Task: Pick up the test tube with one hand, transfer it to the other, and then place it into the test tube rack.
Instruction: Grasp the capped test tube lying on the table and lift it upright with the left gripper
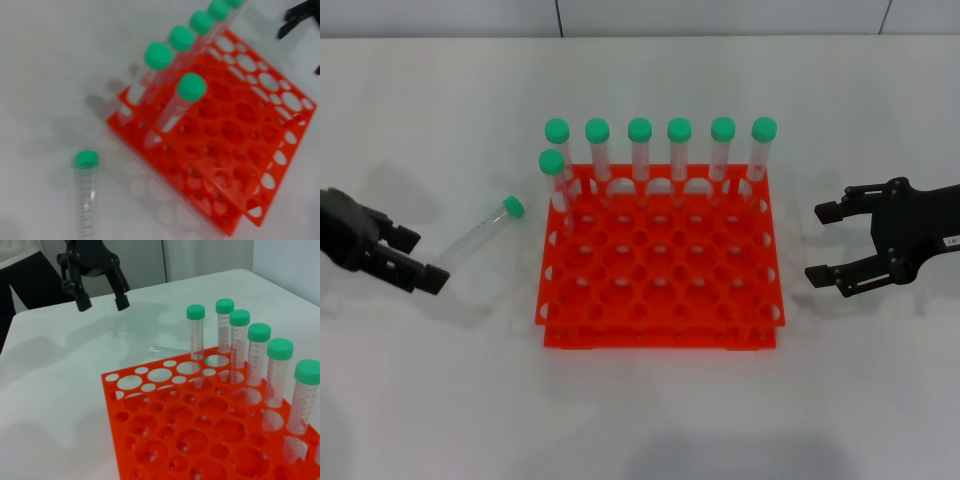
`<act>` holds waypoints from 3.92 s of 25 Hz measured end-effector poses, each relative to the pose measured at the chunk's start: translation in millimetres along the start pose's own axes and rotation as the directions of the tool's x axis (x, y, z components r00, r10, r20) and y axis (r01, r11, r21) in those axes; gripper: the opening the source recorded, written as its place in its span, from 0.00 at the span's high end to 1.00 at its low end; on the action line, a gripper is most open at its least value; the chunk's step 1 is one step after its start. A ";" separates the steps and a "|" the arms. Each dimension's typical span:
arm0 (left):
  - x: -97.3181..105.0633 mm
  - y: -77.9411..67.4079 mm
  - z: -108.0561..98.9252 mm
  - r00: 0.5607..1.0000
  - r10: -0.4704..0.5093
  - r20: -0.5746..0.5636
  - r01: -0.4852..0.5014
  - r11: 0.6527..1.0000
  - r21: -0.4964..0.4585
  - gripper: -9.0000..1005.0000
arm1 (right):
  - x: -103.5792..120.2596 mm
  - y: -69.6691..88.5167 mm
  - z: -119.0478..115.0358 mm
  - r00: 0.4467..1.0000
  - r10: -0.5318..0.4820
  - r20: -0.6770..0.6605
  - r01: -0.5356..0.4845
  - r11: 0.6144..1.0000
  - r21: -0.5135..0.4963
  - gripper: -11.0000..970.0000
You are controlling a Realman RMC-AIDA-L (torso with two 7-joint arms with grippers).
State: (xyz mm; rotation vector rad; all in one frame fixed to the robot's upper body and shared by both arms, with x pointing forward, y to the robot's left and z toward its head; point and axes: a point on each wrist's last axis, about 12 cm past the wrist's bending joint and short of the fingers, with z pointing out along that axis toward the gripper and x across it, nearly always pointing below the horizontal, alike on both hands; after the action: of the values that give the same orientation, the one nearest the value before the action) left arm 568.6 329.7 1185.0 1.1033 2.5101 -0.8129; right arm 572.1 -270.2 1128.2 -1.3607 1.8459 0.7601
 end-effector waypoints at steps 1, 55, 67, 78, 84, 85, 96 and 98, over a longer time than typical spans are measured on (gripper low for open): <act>-3.4 0.7 -1.0 1.000 -0.005 -0.016 0.005 1.000 -0.015 0.11 | -0.5 -0.1 0.0 1.000 -0.002 0.000 0.002 1.000 0.001 0.11; -38.6 22.7 78.6 0.968 -0.111 -0.225 0.028 0.939 -0.344 0.49 | -5.5 5.2 14.1 1.000 -0.012 0.014 0.012 1.000 -0.006 0.11; -38.5 24.2 85.8 0.966 -0.113 -0.231 0.029 0.940 -0.340 0.50 | -5.5 4.7 14.6 1.000 -0.013 0.010 0.013 1.000 -0.007 0.11; -37.3 25.4 90.3 0.962 -0.114 -0.247 0.026 0.943 -0.333 0.56 | -5.8 3.7 14.8 1.000 -0.013 0.009 0.013 1.000 0.001 0.11; -37.3 27.2 92.4 0.962 -0.120 -0.244 0.032 0.940 -0.339 0.77 | -6.5 4.3 16.0 1.000 -0.012 0.012 0.012 1.000 0.000 0.11; -37.6 27.8 91.6 0.963 -0.121 -0.242 0.032 0.939 -0.342 0.77 | -6.5 4.2 15.8 1.000 -0.012 0.013 0.012 1.000 0.001 0.11; -41.5 29.9 86.2 0.968 -0.114 -0.223 0.028 0.933 -0.358 0.80 | -7.4 4.2 16.5 1.000 -0.008 0.017 0.007 1.000 0.004 0.11; -44.0 29.0 82.5 0.971 -0.109 -0.214 0.025 0.932 -0.362 0.80 | -7.5 4.1 16.4 1.000 -0.007 0.018 0.007 1.000 0.005 0.11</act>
State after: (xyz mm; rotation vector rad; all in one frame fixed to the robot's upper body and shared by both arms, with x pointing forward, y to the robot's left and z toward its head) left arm 622.0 270.7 1127.9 1.0375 2.7511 -0.2300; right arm 572.9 -252.0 1125.1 -1.3529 1.8270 0.7617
